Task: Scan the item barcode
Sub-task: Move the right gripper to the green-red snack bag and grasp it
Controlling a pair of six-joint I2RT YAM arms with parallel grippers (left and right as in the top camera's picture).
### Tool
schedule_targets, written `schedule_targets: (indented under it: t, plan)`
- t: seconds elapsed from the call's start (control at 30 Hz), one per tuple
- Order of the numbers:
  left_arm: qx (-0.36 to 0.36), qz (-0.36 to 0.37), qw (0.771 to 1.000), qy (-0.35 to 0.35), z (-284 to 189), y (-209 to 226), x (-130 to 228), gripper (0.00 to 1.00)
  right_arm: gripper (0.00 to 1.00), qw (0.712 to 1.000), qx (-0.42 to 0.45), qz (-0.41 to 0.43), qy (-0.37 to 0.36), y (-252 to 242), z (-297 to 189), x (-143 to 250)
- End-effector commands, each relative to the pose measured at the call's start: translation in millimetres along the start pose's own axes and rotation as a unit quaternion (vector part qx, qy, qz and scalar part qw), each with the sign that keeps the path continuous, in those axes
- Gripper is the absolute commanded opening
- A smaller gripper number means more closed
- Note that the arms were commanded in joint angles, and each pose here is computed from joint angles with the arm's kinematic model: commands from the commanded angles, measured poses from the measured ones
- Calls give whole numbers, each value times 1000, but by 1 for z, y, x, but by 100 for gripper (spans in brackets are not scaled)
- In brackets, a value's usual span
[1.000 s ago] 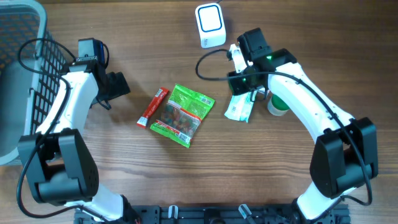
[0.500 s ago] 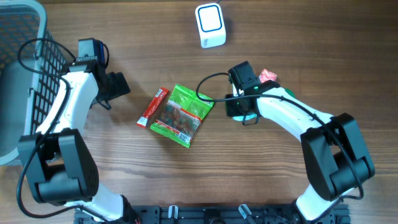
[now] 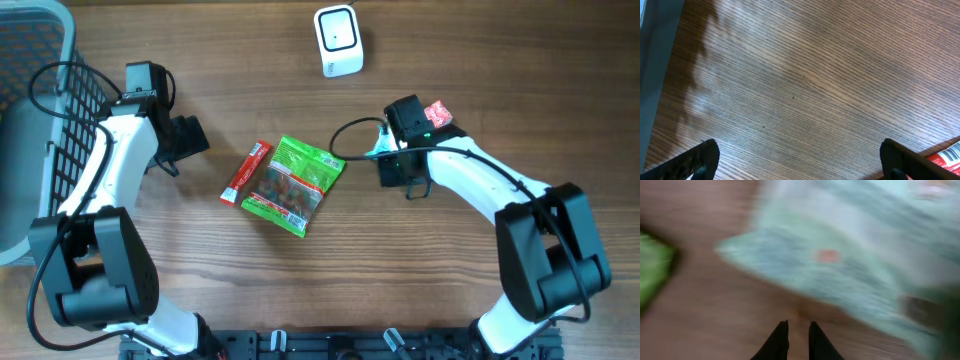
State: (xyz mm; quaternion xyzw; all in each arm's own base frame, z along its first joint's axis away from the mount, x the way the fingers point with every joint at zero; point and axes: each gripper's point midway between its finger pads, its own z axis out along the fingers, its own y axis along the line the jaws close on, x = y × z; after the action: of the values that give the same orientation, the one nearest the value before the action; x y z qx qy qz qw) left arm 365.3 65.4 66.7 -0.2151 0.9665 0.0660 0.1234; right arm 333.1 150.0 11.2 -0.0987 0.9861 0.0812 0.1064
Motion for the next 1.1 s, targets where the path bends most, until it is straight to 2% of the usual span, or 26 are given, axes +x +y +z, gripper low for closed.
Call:
schedule_targets:
  t: [0.0, 0.07, 0.27, 0.37, 0.6, 0.73, 0.83, 0.9, 1.0, 1.07]
  plan:
    - [6, -1, 1000, -13, -8, 0, -7, 100, 11, 985, -155, -59, -42, 61, -28, -22]
    - [6, -1, 1000, -13, -8, 0, -7, 100, 9, 984, -155, -48, -74, 62, -30, -39]
    - [6, -1, 1000, -13, -8, 0, -7, 100, 9, 984, -83, -6, -156, 38, -20, -81]
    - [6, -1, 1000, -13, -8, 0, -7, 100, 9, 986, -62, 7, -153, 30, -7, -82]
    - [6, -1, 1000, -13, -8, 0, -7, 100, 10, 986, 97, 62, -124, -36, 0, -62]
    - [6, -1, 1000, -13, -8, 0, -7, 100, 9, 980, 149, 67, -109, -60, -5, -53]
    - [6, -1, 1000, -13, -8, 0, -7, 100, 13, 985, 107, 32, -128, -41, -21, -69]
    - [6, -1, 1000, -13, -8, 0, -7, 100, 23, 988, 20, -29, -149, -3, -44, -86]
    - [6, -1, 1000, -13, -8, 0, -7, 100, 44, 973, -99, -99, -183, 46, -80, -98]
    - [6, -1, 1000, -13, -8, 0, -7, 100, 47, 952, -180, -143, -204, 80, -99, -100]
